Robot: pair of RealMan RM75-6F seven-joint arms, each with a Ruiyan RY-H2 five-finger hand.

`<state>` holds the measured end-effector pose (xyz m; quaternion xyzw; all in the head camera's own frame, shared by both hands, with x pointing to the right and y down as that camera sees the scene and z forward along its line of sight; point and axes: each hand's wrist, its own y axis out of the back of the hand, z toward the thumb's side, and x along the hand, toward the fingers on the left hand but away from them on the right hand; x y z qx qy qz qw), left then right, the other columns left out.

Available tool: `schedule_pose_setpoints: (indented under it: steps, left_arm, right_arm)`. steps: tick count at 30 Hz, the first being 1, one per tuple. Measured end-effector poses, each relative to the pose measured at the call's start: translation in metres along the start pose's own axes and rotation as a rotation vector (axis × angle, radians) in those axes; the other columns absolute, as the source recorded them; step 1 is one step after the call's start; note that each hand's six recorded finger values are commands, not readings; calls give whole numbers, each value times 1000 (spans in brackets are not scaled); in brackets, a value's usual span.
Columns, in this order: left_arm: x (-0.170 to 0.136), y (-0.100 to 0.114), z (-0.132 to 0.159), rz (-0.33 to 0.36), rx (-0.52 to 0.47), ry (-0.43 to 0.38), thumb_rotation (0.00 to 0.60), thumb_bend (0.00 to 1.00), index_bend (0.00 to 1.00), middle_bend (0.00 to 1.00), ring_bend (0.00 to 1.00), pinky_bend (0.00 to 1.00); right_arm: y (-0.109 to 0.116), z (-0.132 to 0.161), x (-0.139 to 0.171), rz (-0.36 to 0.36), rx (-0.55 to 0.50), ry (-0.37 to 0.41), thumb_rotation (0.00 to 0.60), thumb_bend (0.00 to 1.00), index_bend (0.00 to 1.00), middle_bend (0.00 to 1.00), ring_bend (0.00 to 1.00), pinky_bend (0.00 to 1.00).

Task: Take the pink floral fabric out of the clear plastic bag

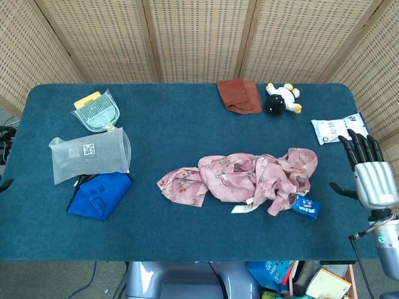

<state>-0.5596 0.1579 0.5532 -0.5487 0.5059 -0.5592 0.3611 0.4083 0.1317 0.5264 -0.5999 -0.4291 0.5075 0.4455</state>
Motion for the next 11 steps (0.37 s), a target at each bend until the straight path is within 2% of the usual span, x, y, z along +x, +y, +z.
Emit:
schedule_pose_setpoints:
  steps: [5, 11]
  left_arm:
    - [-55, 11, -5, -21, 27, 60, 600, 176, 0, 0, 0, 0]
    - [-84, 11, 8, -66, 15, 88, 600, 177, 0, 0, 0, 0]
  right_arm:
    - [-9, 15, 39, 4, 20, 2, 600, 0, 0, 0, 0, 0]
    - [-10, 27, 80, -10, -29, -1, 600, 0, 0, 0, 0, 0]
